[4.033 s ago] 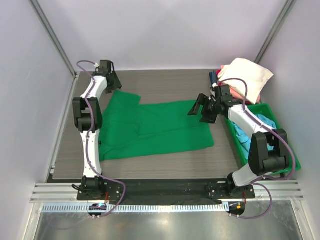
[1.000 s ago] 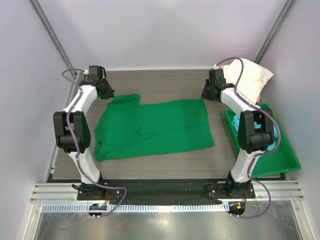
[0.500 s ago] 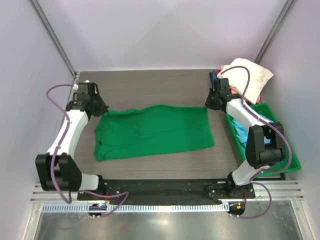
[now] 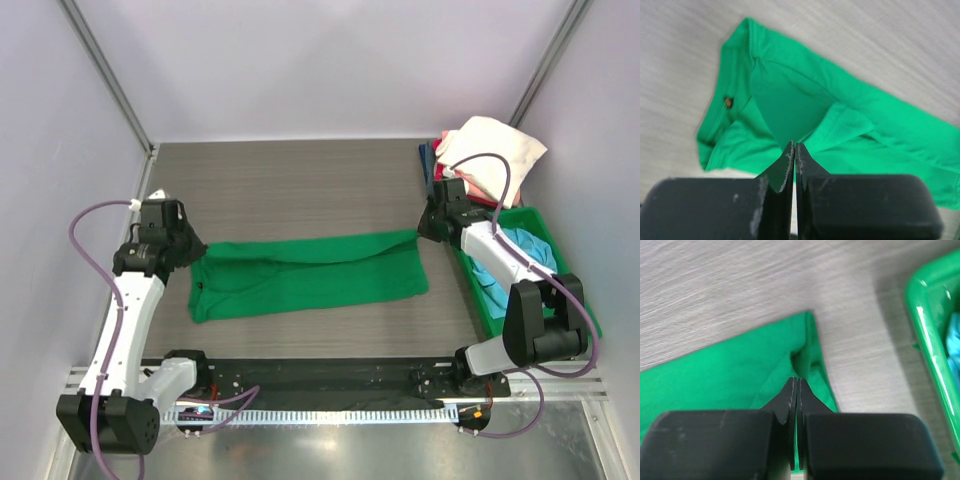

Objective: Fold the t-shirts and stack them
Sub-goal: Fold the tshirt

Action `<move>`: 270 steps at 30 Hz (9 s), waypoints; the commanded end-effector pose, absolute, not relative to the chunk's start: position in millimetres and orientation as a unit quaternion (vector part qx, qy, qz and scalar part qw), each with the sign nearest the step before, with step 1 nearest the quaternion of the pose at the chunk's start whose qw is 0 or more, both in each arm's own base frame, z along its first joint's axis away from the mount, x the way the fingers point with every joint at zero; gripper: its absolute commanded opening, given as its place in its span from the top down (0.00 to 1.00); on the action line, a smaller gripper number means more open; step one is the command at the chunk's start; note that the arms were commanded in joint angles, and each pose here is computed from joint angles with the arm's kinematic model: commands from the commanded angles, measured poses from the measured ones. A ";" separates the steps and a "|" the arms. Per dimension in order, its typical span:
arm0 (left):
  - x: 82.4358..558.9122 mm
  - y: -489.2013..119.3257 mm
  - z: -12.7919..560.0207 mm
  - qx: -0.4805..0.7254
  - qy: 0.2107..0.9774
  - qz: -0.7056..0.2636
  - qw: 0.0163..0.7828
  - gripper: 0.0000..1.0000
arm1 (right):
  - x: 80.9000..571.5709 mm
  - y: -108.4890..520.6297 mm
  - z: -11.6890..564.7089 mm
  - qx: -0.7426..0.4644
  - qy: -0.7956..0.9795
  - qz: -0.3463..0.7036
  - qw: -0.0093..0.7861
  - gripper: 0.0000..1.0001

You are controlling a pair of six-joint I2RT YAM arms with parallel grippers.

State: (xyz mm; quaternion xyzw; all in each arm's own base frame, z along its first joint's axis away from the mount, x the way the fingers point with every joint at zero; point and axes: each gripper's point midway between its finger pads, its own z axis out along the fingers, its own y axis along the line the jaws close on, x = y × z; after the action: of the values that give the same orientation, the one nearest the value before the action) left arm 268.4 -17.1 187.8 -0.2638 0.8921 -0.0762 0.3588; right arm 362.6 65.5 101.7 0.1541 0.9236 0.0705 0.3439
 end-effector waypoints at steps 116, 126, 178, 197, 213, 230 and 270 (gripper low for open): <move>193.7 -38.4 264.3 -0.174 0.831 -0.141 0.510 0.32 | 544.8 358.9 361.2 -0.043 0.715 0.368 0.593 0.00; 183.2 -79.9 196.3 -0.200 0.887 -0.210 0.360 0.32 | 301.2 258.7 237.8 0.054 0.845 0.265 0.462 0.01; 129.3 -144.3 23.2 -0.218 0.948 -0.149 0.178 0.81 | 109.2 280.2 6.0 0.038 0.938 0.285 0.193 0.89; 168.8 -153.4 142.0 -0.135 0.943 -0.115 0.280 1.00 | 154.3 258.5 107.8 0.026 0.925 0.269 0.267 0.99; 320.8 -162.1 179.8 -0.128 0.939 -0.085 0.309 1.00 | 346.6 255.7 157.1 0.012 0.918 0.217 0.331 0.99; 405.9 -149.6 116.0 -0.149 0.956 -0.063 0.246 1.00 | 425.9 277.1 113.9 0.004 0.929 0.229 0.291 0.99; 324.0 -134.3 103.0 -0.189 0.927 -0.217 0.242 0.48 | 325.2 259.3 71.3 0.034 0.922 0.326 0.208 0.28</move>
State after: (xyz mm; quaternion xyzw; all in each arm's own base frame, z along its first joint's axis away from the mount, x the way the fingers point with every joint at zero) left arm 305.2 -119.1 85.9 -0.1939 0.9508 -0.1581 0.1826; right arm 305.9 239.5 38.8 0.0449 0.9484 0.2741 0.1527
